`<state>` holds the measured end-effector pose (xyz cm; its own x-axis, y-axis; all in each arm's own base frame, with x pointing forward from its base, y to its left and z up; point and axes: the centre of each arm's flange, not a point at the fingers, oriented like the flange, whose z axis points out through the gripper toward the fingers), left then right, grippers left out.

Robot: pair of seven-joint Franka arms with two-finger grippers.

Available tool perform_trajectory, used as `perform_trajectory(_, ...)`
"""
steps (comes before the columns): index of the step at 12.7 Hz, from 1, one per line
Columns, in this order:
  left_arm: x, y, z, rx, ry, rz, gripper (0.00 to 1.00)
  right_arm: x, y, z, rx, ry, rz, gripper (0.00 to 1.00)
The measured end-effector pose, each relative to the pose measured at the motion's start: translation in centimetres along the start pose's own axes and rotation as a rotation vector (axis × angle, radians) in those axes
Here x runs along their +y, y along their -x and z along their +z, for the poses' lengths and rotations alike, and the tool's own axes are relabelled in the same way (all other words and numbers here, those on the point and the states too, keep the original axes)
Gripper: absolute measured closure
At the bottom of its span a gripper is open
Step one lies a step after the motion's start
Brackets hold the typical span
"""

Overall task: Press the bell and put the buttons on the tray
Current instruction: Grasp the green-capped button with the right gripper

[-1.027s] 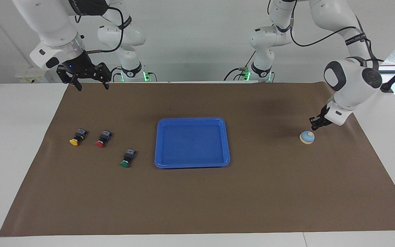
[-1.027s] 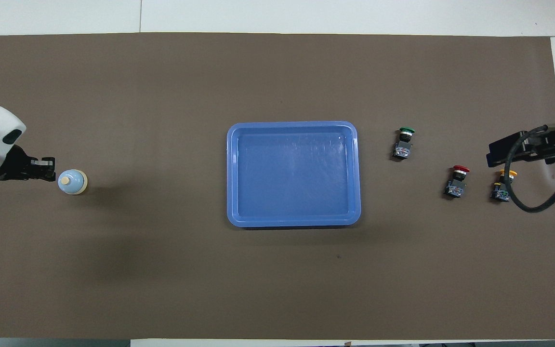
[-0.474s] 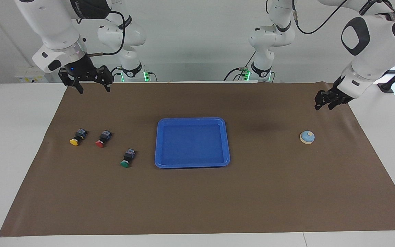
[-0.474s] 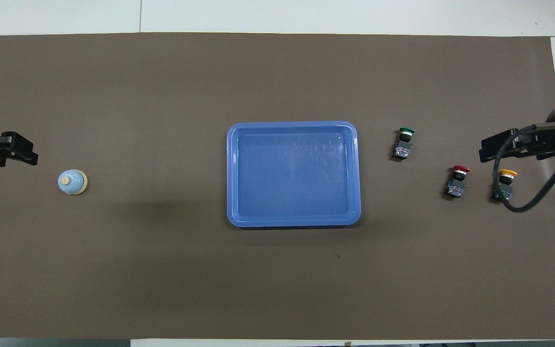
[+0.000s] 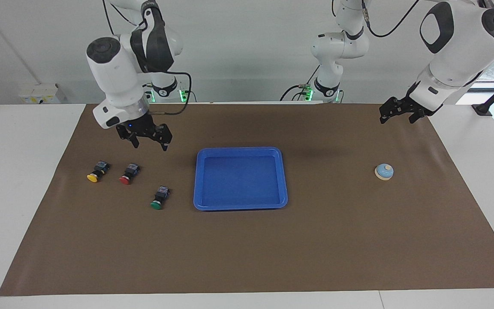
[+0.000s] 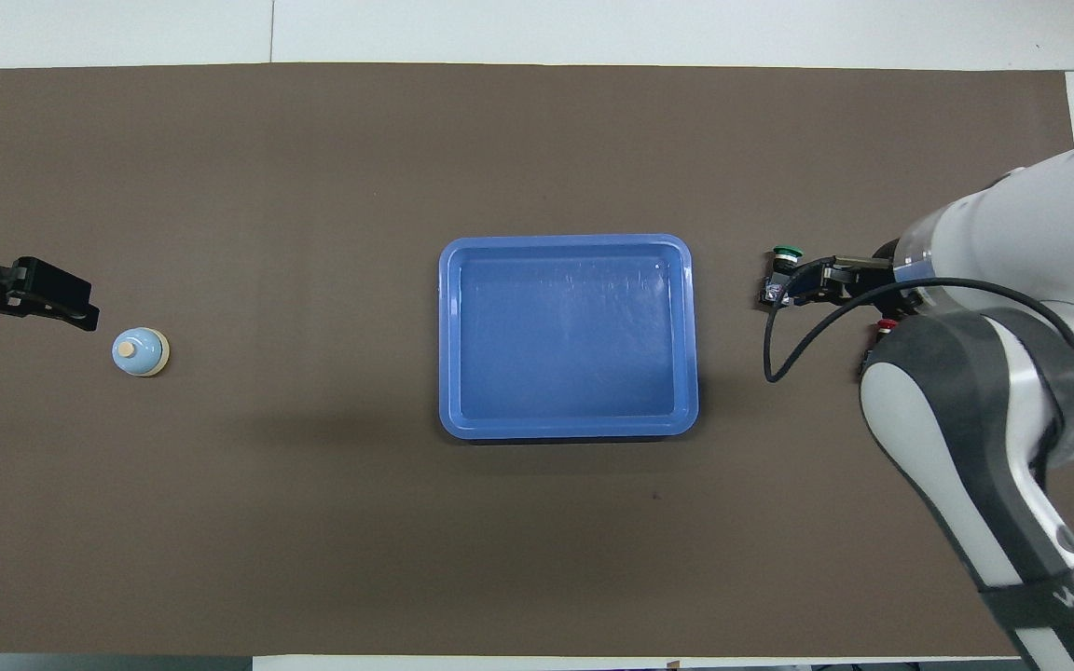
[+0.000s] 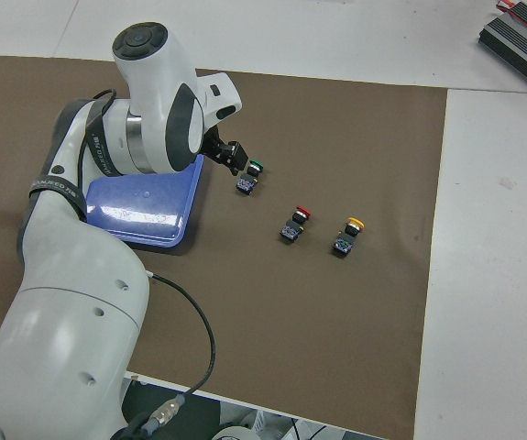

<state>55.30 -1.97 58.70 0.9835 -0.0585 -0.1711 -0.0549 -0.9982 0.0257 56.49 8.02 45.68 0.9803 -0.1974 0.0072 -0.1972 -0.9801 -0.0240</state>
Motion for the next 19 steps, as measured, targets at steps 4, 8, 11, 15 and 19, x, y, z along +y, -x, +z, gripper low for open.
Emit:
perform_trajectory(4,0.3,0.4,-0.5,0.011,-0.001,0.006,0.0,0.1,-1.7,9.2,0.019,-0.011,0.055,0.0)
perform_trajectory(8,0.6,0.5,-0.6,0.006,-0.001,0.011,0.0,0.1,-2.7,14.0,0.046,-0.006,0.043,0.0)
perform_trajectory(11,0.6,1.5,-1.5,0.008,-0.001,0.011,0.0,0.0,-3.5,16.4,0.076,-0.003,0.027,0.0)
perform_trajectory(15,0.6,2.1,-2.1,0.018,-0.001,0.01,0.0,0.4,-4.1,16.7,0.086,0.0,0.027,0.2)
perform_trajectory(19,0.6,2.1,-2.1,0.018,-0.001,0.01,0.0,0.4,-4.1,17.0,0.074,0.005,0.028,0.57)
